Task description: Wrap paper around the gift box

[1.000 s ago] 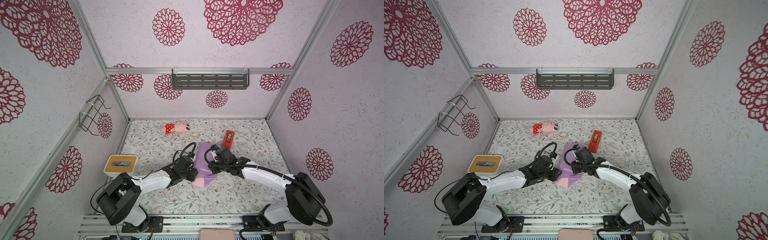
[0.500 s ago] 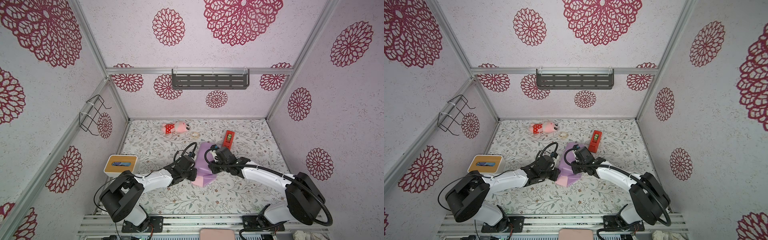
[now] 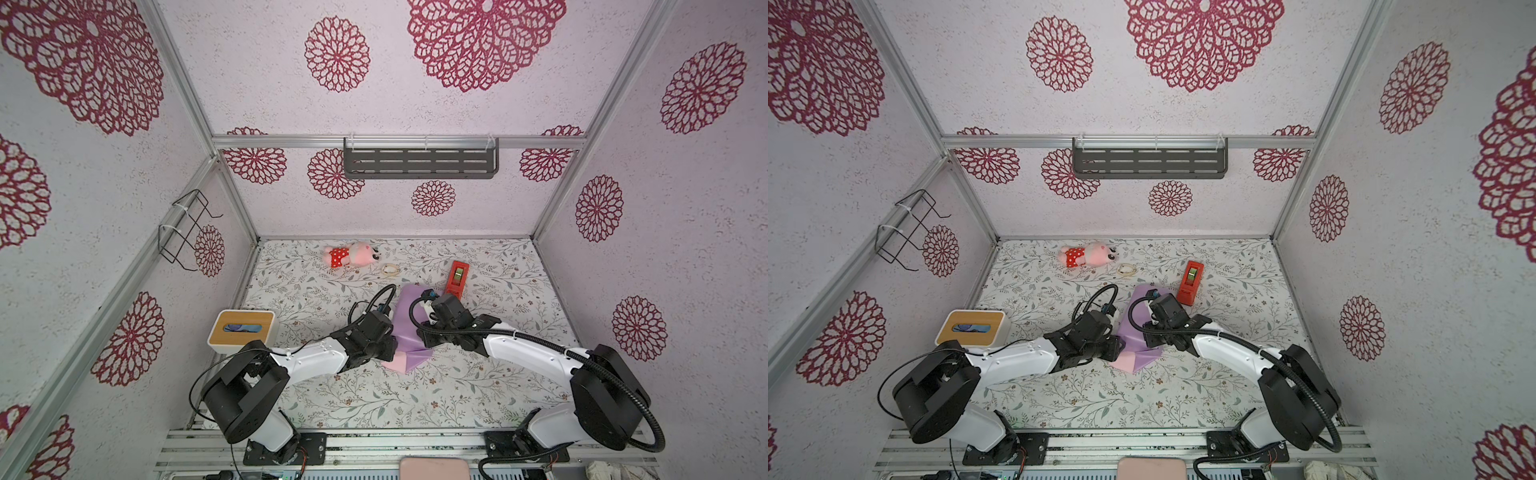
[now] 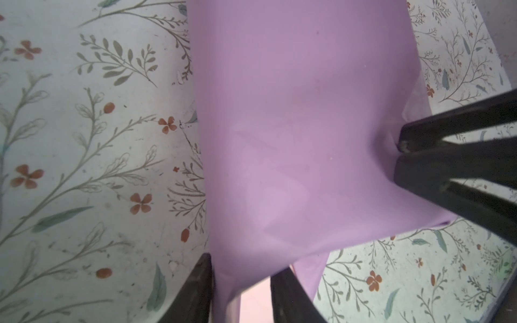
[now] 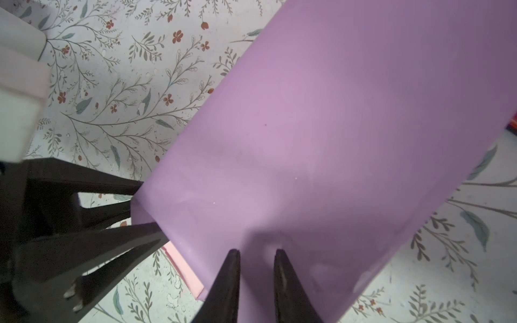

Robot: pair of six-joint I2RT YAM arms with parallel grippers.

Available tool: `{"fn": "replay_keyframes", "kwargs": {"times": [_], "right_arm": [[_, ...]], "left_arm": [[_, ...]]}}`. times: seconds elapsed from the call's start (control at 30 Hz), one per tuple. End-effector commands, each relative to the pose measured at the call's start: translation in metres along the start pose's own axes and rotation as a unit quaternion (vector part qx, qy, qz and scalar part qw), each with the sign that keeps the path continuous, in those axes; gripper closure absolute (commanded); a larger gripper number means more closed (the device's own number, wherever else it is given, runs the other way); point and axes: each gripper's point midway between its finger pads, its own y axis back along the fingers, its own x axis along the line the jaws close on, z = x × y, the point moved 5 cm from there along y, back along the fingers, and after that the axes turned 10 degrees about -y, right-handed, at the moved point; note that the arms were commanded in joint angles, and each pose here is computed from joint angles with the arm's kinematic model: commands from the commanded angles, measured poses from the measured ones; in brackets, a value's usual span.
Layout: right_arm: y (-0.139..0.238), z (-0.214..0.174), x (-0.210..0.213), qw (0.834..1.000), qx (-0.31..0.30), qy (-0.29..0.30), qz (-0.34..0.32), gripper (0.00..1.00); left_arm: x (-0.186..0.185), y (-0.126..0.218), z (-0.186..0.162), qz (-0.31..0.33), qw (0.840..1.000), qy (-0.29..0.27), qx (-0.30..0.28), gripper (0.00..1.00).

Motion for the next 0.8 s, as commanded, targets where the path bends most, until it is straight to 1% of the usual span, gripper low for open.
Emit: {"fn": "replay_keyframes", "kwargs": {"times": [0.0, 0.1, 0.2, 0.33, 0.47, 0.57, 0.77], "right_arm": [[-0.004, -0.009, -0.007, 1.000, 0.017, -0.004, -0.010, 0.76], [-0.004, -0.008, -0.006, 1.000, 0.016, -0.004, -0.009, 0.76], [-0.004, -0.008, -0.006, 1.000, 0.017, -0.004, -0.010, 0.76], [-0.005, -0.008, -0.005, 1.000, 0.017, -0.005, -0.008, 0.77], [-0.005, -0.008, -0.005, 1.000, 0.016, -0.004, -0.007, 0.77], [-0.005, -0.008, -0.005, 1.000, 0.016, -0.005, -0.006, 0.77], [-0.006, -0.009, -0.005, 1.000, 0.017, -0.009, -0.002, 0.78]], "left_arm": [[-0.007, 0.011, 0.001, -0.015, 1.000, 0.010, -0.005, 0.60], [-0.008, 0.017, -0.001, -0.022, 1.000, 0.015, -0.006, 0.55], [-0.010, 0.024, -0.002, -0.031, 0.999, 0.019, -0.012, 0.55], [-0.009, 0.024, 0.001, -0.024, 1.000, 0.013, -0.009, 0.65], [-0.008, 0.020, 0.003, -0.017, 1.000, 0.011, -0.007, 0.70], [-0.011, 0.019, 0.006, -0.025, 1.000, 0.014, -0.010, 0.76], [-0.015, 0.017, 0.010, -0.035, 0.999, 0.018, -0.017, 0.77]]}}
